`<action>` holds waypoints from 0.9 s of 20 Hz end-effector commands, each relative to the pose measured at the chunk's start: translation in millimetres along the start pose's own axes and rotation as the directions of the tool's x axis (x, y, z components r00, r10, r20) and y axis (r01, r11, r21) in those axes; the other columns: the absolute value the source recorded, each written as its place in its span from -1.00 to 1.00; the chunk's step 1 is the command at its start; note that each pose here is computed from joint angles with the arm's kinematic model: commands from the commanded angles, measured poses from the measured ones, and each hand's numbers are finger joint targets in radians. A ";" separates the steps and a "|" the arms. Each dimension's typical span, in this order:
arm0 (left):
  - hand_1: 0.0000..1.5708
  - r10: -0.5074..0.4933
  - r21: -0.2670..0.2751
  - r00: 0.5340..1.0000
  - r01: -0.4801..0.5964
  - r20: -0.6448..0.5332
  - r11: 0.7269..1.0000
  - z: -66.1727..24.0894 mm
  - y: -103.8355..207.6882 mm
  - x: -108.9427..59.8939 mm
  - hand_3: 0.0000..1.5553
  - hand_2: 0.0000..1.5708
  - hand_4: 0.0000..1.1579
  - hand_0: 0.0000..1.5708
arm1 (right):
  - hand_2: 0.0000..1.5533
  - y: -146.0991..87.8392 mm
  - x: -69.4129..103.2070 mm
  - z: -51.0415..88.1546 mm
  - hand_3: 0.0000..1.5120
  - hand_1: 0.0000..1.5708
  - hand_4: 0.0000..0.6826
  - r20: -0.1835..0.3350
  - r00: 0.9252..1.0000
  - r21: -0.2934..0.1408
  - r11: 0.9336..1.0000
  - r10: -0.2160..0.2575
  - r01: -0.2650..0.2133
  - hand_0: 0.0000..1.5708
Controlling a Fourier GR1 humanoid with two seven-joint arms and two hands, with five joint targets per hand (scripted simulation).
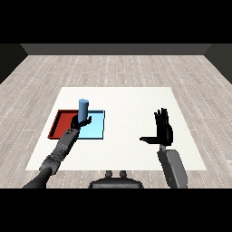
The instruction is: Pick the blue can and put it in the blue box
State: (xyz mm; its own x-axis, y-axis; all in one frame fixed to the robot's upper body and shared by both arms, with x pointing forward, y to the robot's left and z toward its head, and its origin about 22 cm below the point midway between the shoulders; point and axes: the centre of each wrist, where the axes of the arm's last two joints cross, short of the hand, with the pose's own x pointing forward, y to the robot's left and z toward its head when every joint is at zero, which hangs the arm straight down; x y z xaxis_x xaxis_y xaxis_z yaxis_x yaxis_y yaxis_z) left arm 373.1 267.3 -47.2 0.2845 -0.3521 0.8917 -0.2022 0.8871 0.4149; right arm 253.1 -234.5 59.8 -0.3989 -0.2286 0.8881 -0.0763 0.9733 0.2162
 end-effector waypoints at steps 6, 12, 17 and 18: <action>1.00 -0.169 -0.032 0.959 0.166 -0.227 0.986 -1.0 -16.9 -7.0 0.53 0.87 0.62 1.00 | -1.00 -8.6 -19.5 3.4 -1.00 -1.00 -1.00 -0.053 0.999 -0.040 0.999 -0.012 0.010 -1.00; 0.91 -0.251 -0.131 0.918 0.220 -0.307 0.967 18.0 -23.4 -41.9 -0.30 0.78 0.47 0.91 | -1.00 -24.1 -31.0 -7.9 -1.00 -1.00 -1.00 -0.020 0.999 -0.039 0.999 -0.026 0.025 -1.00; 0.84 -0.256 -0.172 0.905 0.208 -0.339 0.963 17.3 -33.2 -33.7 -1.00 0.77 -0.11 0.84 | -1.00 -35.8 -27.4 -0.1 -1.00 -1.00 -1.00 -0.040 0.999 -0.047 0.999 -0.016 0.014 -1.00; 0.10 -0.296 -0.200 0.897 0.240 -0.328 0.950 19.8 -29.7 -40.8 -0.38 0.12 0.13 0.10 | -1.00 -17.9 -36.6 -2.0 -1.00 -1.00 -1.00 -0.032 0.999 -0.034 0.999 -0.032 0.031 -1.00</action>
State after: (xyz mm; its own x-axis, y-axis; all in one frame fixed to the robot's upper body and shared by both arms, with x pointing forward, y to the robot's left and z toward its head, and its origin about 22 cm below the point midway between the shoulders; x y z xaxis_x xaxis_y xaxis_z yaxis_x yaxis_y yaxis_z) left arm 370.9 257.2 -66.0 0.5371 -0.4625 0.7055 -0.0362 0.8229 0.5670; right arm 267.9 -251.7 28.3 -0.3637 -0.2556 0.8957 -0.0469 0.9654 0.2564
